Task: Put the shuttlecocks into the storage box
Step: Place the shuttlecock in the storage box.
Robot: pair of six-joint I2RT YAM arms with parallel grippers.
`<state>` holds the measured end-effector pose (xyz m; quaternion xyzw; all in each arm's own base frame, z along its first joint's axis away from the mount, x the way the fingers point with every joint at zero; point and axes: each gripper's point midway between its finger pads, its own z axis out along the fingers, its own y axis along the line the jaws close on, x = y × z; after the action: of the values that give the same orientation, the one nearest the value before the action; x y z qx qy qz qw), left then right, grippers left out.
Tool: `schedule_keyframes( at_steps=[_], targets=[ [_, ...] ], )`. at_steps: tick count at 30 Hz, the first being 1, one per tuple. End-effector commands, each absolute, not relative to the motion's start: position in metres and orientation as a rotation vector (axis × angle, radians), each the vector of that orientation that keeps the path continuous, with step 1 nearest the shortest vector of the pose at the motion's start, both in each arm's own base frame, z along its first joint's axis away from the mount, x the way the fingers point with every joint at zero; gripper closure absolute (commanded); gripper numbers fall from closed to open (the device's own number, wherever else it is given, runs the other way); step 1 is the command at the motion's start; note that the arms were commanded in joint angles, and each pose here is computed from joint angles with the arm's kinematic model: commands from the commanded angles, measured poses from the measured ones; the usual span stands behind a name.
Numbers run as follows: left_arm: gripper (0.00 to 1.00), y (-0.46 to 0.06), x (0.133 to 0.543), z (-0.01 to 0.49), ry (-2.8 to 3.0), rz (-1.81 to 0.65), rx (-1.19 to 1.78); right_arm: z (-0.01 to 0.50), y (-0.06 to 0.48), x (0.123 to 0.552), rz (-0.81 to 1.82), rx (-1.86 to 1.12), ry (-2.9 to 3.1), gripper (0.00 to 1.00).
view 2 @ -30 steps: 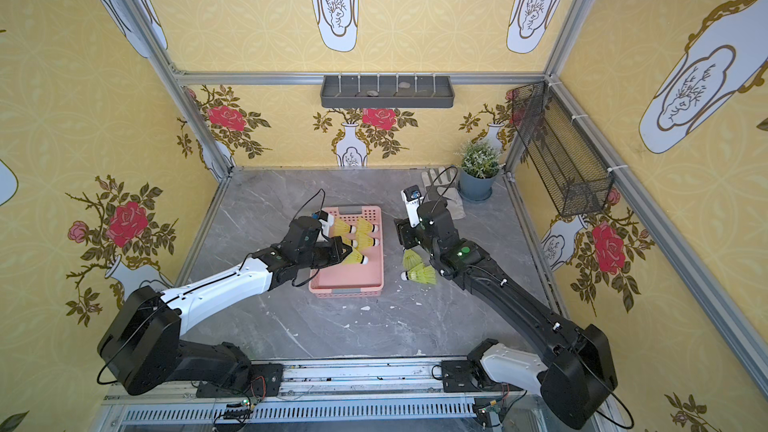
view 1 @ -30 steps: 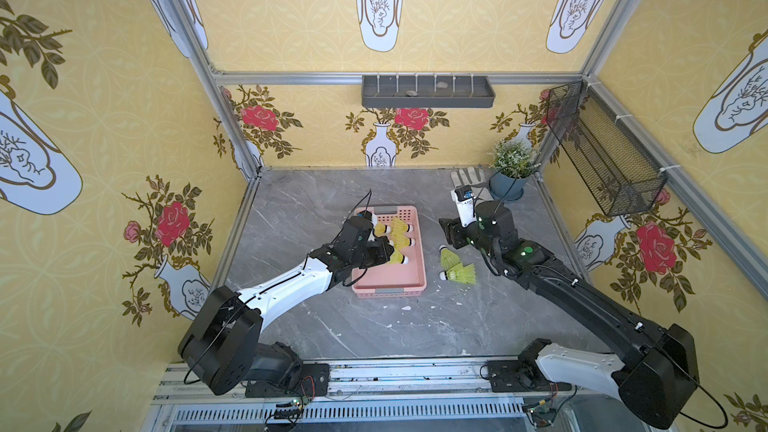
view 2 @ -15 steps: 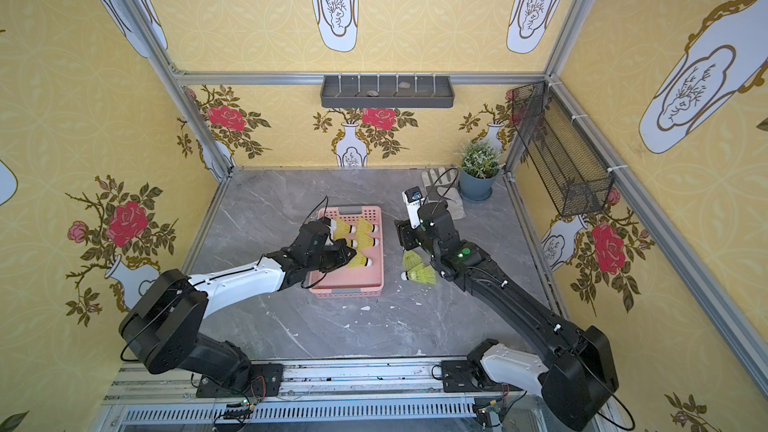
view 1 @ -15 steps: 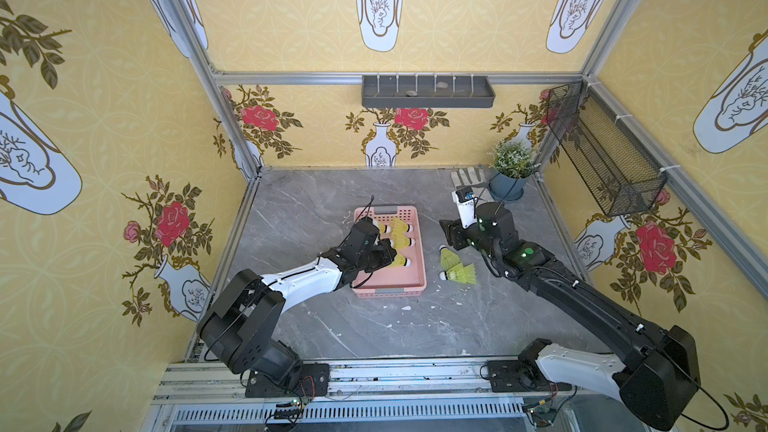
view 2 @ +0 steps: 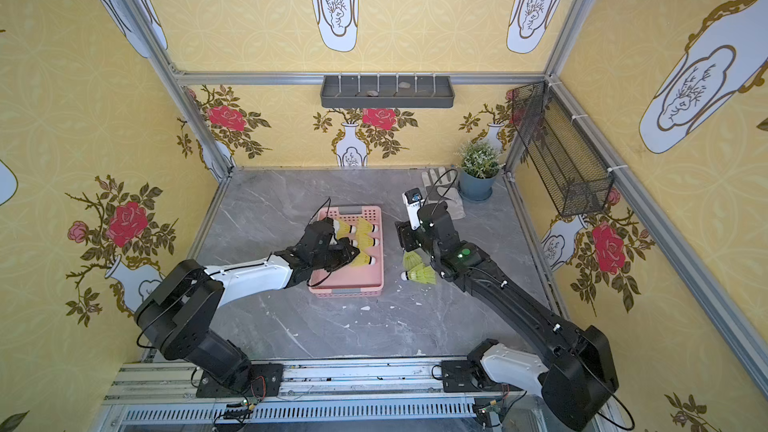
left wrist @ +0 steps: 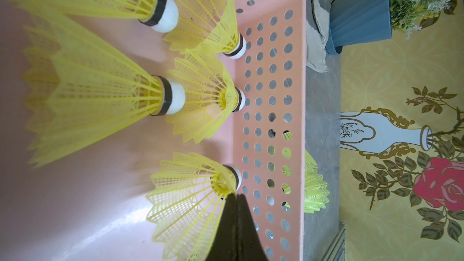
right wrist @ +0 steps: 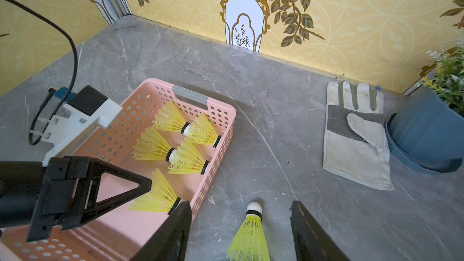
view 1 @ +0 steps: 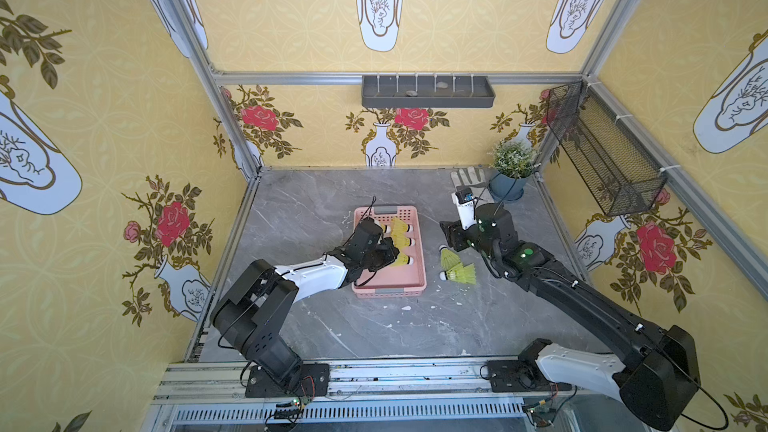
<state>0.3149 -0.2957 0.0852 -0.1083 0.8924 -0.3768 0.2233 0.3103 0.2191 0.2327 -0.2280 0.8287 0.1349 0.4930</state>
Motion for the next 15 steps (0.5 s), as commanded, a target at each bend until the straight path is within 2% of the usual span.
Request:
schedule_keyframes(
  at_steps=[1,15],
  targets=[
    [1.0,-0.2979,0.3217,0.0897,2.424,-1.051,-0.311,0.2352,0.218,0.3119,0.321,-0.543,2.002,0.36],
    [1.0,-0.3053,0.3238,0.0882,2.414,-1.078,-0.308,0.2328,0.2155,0.3121,0.308,-0.545,2.015,0.36]
  ],
)
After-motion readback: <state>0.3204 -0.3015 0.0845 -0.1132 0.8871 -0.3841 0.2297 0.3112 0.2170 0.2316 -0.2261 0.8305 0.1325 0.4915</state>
